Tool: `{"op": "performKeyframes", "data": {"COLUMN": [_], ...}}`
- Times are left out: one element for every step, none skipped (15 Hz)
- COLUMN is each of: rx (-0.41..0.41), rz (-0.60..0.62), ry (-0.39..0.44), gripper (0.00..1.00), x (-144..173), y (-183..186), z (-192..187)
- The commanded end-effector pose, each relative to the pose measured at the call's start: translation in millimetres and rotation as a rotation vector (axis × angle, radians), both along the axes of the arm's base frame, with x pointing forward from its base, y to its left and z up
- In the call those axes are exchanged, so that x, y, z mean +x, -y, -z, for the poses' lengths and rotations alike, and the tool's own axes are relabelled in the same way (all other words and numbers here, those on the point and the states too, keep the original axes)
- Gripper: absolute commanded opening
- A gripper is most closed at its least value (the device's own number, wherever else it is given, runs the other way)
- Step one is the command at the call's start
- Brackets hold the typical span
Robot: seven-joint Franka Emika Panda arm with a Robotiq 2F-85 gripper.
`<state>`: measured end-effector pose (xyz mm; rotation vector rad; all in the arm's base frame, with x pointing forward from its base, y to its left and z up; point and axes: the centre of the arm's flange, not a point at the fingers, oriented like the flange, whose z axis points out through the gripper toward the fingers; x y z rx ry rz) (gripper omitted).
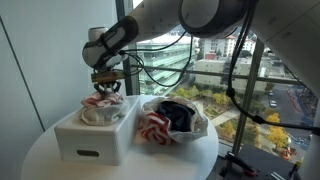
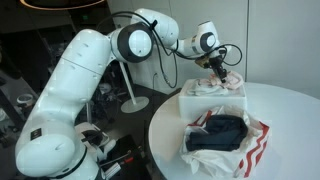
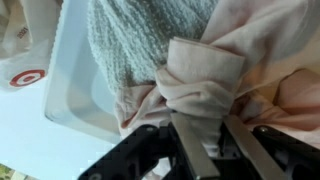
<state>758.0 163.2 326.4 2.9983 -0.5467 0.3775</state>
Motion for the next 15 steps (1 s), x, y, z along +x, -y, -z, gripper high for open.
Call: {"op": "performKeyframes", "data": {"rx": [0.041, 0.040, 0.047, 0.060, 0.067, 0.075, 0.078, 0.085, 0.085, 0.088, 0.087, 0.086, 0.090, 0.090, 0.092], "rz": [-0.003, 0.012, 0.029, 0.040, 0.050, 0.059, 0.067, 0.087, 0.109, 0.131, 0.161, 0.203, 0.245, 0.294, 0.342], "ry": [0.064, 0.089, 0.118, 0.149, 0.191, 0.225, 0.280, 0.333, 0.386, 0.433, 0.476, 0.517, 0.550, 0.579, 0.605], "gripper": [0.03, 0.02, 0.06, 0.04, 0.04, 0.04, 0.04, 0.04, 0.04, 0.04, 0.04, 0.04, 0.04, 0.04, 0.04], "x": [-6.7, -13.6, -24.0, -32.7, -41.5, -49.4, -60.4, -71.6, -83.6, -96.4, -109.8, -124.3, -138.3, -152.4, -166.4], "y": [-8.0, -9.3, -9.6, -10.8, -11.7, -14.3, -16.9, -18.5, -19.1, -19.3, -17.0, -15.1, -11.7, -5.6, 0.5], "z": [-41.6, -61.5, -86.6, -107.7, -126.3, -148.0, -168.6, -188.9, -207.2, -224.2, -239.7, -250.7, -261.7, -270.1, -277.5]}}
